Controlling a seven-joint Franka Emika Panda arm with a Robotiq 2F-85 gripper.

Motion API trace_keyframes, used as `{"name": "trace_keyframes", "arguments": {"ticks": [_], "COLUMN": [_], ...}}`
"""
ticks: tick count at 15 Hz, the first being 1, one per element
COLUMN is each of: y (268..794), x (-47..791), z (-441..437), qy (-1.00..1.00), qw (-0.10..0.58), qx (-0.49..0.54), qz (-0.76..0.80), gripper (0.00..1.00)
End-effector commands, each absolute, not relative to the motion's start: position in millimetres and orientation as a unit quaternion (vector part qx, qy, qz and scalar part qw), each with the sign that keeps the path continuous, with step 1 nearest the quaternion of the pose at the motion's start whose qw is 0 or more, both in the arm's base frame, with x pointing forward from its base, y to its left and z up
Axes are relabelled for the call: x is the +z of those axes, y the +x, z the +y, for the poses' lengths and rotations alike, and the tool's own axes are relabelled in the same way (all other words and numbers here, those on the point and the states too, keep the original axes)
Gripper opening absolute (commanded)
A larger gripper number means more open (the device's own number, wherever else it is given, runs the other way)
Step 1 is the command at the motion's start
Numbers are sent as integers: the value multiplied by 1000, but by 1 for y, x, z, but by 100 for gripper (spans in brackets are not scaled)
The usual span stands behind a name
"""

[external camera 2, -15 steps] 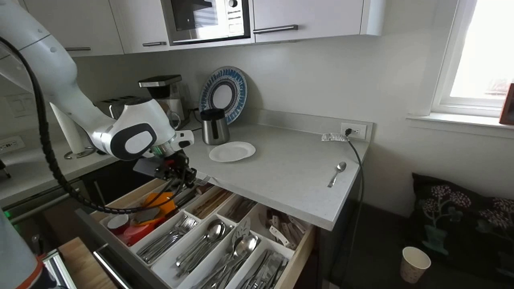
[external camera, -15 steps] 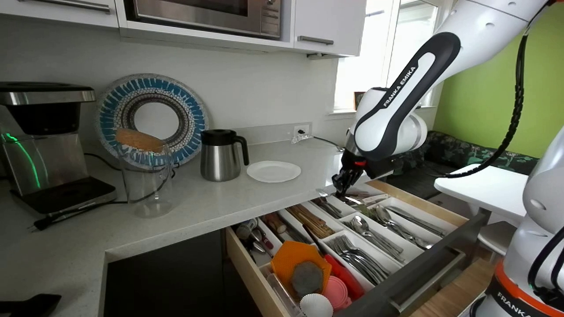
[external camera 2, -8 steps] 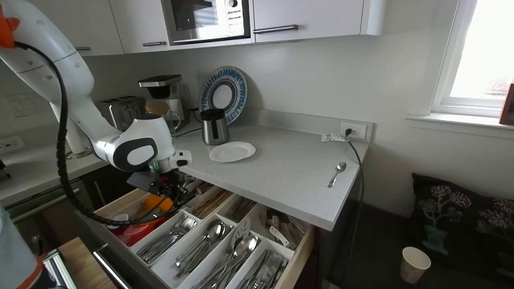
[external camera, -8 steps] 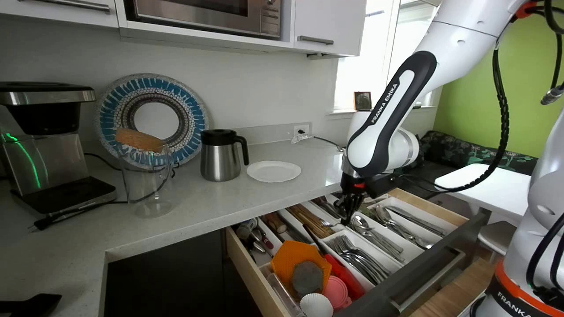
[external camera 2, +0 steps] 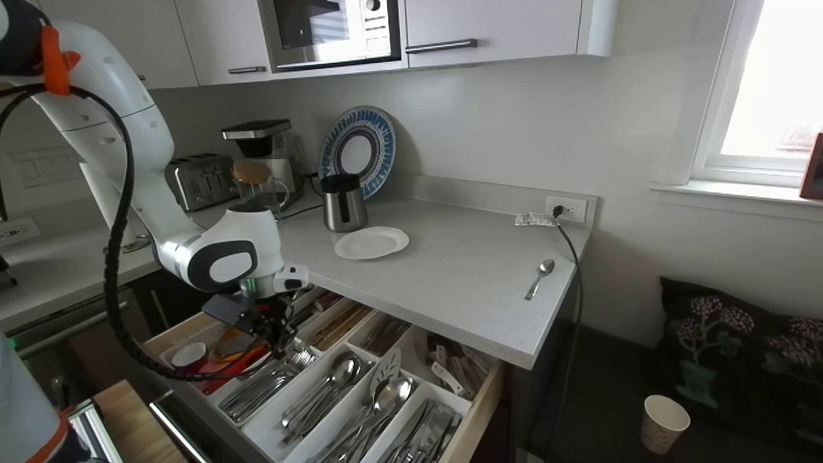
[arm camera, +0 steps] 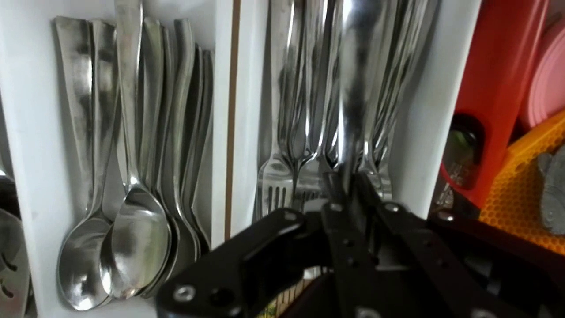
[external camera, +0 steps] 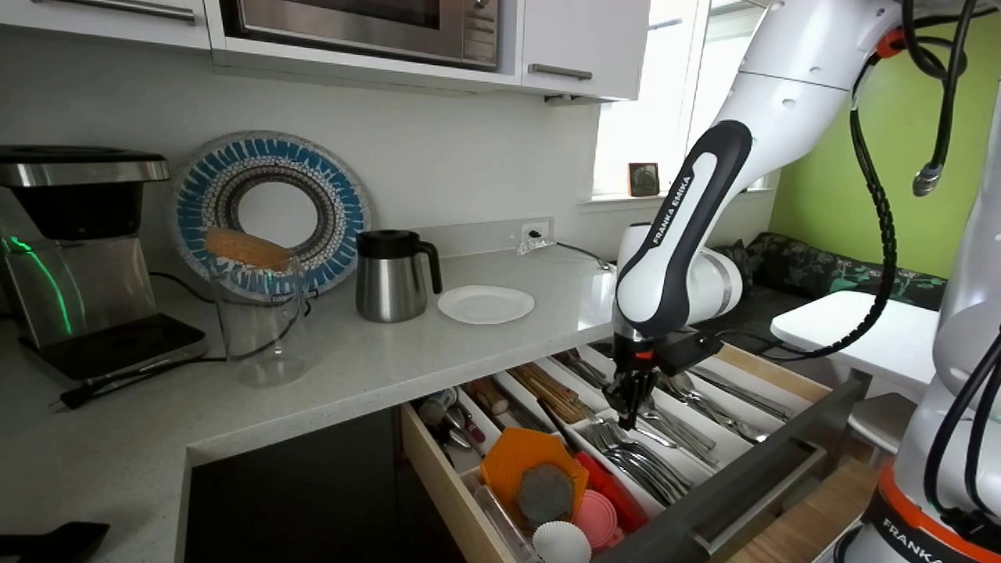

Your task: Put the fork in the drawer

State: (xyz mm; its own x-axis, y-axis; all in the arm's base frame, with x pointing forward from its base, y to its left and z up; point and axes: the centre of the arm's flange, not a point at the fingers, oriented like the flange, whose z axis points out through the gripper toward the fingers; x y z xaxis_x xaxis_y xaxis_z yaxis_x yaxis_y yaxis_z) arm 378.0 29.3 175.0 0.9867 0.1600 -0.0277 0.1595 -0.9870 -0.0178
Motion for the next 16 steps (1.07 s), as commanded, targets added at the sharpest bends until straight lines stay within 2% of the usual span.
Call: {"name": "trace_keyframes", "arguments": {"ticks": [1, 16], "y": [338, 319], "x": [167, 147], "z": [32, 23], "qy": [-996, -994], "qw": [1, -25], "qx": [33, 87], "qz": [-82, -59], "gripper": [2, 2]}}
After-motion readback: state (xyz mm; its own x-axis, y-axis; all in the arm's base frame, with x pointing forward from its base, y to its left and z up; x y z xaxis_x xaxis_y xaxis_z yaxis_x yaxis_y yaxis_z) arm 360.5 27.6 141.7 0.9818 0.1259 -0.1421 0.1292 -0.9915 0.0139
